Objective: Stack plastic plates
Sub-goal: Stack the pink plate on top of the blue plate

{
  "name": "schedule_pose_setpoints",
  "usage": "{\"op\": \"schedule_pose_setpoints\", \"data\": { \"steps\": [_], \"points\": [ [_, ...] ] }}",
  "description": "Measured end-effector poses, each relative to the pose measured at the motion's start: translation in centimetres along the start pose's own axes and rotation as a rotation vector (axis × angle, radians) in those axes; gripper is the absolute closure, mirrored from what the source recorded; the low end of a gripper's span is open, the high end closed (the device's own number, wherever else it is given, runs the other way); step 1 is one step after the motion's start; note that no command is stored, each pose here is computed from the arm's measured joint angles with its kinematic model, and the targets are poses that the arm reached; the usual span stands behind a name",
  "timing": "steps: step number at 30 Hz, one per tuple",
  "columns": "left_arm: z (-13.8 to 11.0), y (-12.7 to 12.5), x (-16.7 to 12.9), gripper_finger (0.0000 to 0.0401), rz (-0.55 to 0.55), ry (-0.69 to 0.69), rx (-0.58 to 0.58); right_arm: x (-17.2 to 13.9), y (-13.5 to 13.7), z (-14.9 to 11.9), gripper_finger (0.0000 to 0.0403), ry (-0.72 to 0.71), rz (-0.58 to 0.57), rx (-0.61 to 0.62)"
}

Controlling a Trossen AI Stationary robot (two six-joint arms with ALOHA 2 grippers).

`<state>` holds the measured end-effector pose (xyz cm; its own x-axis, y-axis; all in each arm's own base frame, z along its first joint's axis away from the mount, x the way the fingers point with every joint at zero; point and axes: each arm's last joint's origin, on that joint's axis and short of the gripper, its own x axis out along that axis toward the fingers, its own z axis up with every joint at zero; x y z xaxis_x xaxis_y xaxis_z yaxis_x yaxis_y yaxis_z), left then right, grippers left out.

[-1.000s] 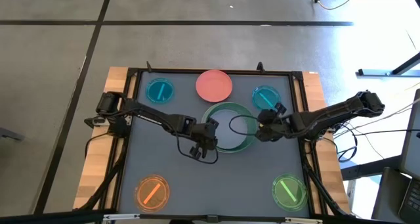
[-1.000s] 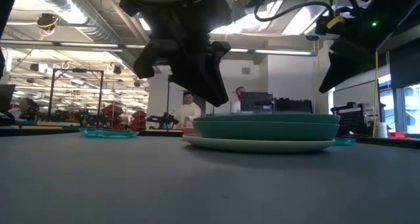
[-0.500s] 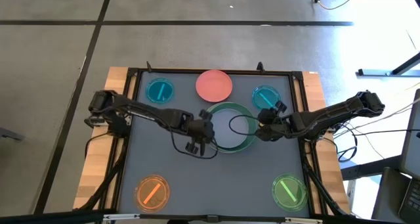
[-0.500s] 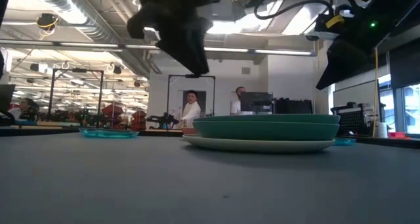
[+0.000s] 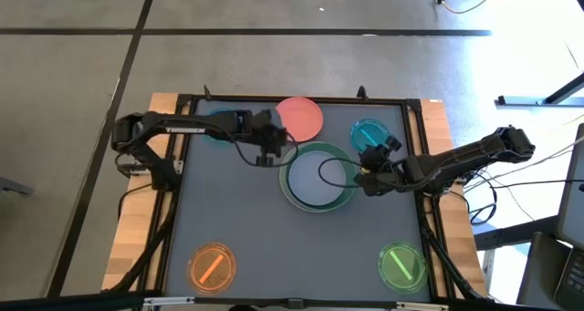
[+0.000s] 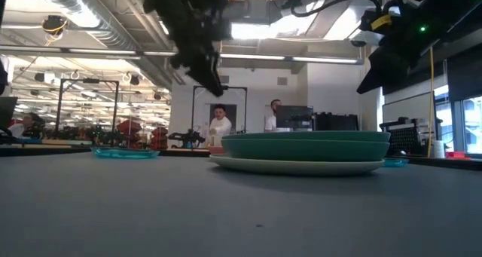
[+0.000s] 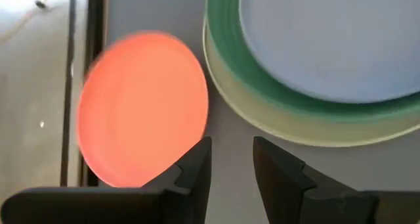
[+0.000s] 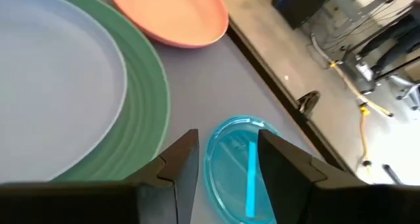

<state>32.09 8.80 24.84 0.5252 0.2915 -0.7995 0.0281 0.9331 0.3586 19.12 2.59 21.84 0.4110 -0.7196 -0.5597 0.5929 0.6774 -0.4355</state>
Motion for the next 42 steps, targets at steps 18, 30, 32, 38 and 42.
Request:
{"op": "schedule_pose_setpoints", "data": {
  "steps": [18, 30, 32, 38, 42],
  "points": [
    [-2.8, 1.6, 9.4, 0.0301, -0.024, 0.132, 0.155, 0.0, -0.1, 0.1, 0.0253, -0.014, -0.021, -0.022],
    [-4.2, 2.8, 12.0, 0.0305, -0.031, 0.140, 0.137, 0.0, 0.0, 0.1, 0.0253, -0.018, -0.017, -0.015],
    [-4.6, 3.0, 12.6, 0.0305, -0.032, 0.152, 0.135, 0.0, 0.0, 0.1, 0.0253, -0.019, -0.016, -0.015],
    [-5.0, 2.9, 13.3, 0.0309, -0.040, 0.170, 0.133, 0.0, 0.0, 0.1, 0.0253, -0.019, -0.016, -0.023],
    [-4.9, 3.0, 13.2, 0.0335, -0.035, 0.165, 0.134, 0.0, 0.0, 0.2, 0.0253, -0.021, -0.017, -0.037]
  ]
}}
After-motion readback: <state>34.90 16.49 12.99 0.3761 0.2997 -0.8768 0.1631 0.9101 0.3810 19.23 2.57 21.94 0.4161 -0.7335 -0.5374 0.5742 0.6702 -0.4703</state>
